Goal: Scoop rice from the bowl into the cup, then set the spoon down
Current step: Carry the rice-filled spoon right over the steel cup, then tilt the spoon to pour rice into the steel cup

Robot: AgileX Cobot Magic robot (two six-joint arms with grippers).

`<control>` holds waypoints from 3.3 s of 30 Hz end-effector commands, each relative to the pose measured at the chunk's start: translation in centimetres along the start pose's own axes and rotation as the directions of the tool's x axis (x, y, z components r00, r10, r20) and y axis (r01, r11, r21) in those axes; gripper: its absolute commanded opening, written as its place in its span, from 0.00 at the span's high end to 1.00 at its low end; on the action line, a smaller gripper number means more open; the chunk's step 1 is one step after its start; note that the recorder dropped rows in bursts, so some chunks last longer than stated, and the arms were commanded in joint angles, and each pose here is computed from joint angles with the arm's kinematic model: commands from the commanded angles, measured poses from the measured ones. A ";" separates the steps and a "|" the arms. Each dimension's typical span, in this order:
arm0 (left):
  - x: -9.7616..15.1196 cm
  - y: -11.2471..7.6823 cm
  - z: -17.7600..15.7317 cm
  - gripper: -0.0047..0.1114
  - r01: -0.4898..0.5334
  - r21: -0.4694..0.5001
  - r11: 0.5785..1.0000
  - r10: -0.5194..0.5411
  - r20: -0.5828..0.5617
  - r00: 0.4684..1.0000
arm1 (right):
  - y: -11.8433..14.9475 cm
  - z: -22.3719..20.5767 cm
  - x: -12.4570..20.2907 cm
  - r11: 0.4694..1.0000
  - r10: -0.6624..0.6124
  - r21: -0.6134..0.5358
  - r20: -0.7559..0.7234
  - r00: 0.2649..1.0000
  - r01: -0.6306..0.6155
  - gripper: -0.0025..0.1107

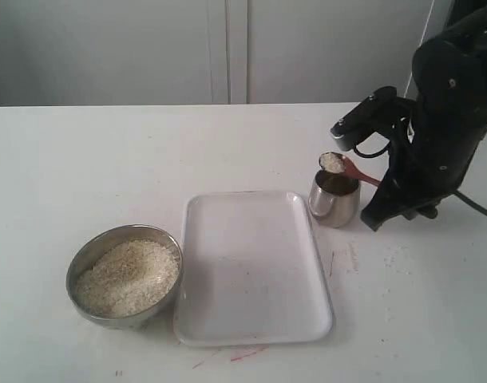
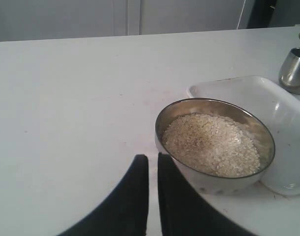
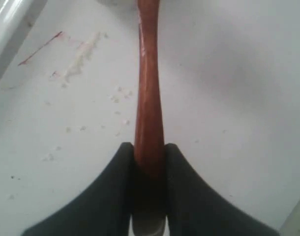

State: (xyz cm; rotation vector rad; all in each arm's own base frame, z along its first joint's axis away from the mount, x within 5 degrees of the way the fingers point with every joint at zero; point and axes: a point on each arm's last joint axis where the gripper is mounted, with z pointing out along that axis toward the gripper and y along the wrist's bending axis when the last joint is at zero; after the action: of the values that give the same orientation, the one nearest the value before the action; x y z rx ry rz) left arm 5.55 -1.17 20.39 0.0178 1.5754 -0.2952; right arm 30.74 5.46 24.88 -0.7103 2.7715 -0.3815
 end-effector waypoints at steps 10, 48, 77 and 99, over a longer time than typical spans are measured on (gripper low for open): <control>-0.2 -0.1 0.0 0.84 0.012 0.003 1.000 -0.012 0.009 1.000 | -0.9 0.1 0.5 0.993 -0.047 0.102 -0.050 0.998 0.052 0.98; -0.2 -0.1 0.0 0.84 0.012 0.003 1.000 -0.012 0.009 1.000 | -0.2 0.3 -0.6 0.891 -0.344 0.257 -0.151 0.927 0.373 0.98; -0.2 -0.1 0.0 0.84 0.012 0.003 1.000 -0.012 0.009 1.000 | -1.4 -0.4 -0.8 0.779 -0.436 0.376 -0.249 0.865 0.502 0.98; -0.2 -0.1 0.0 0.84 0.012 0.003 1.000 -0.012 0.009 1.000 | -0.8 -1.8 -1.0 0.648 -0.479 0.444 -0.395 0.784 0.619 0.98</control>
State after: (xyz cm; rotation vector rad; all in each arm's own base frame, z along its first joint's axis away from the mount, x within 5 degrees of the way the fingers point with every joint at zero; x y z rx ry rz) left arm 5.55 -1.17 20.39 0.0178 1.5754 -0.2952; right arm 31.53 5.73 26.83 -1.4014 2.3516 -1.3917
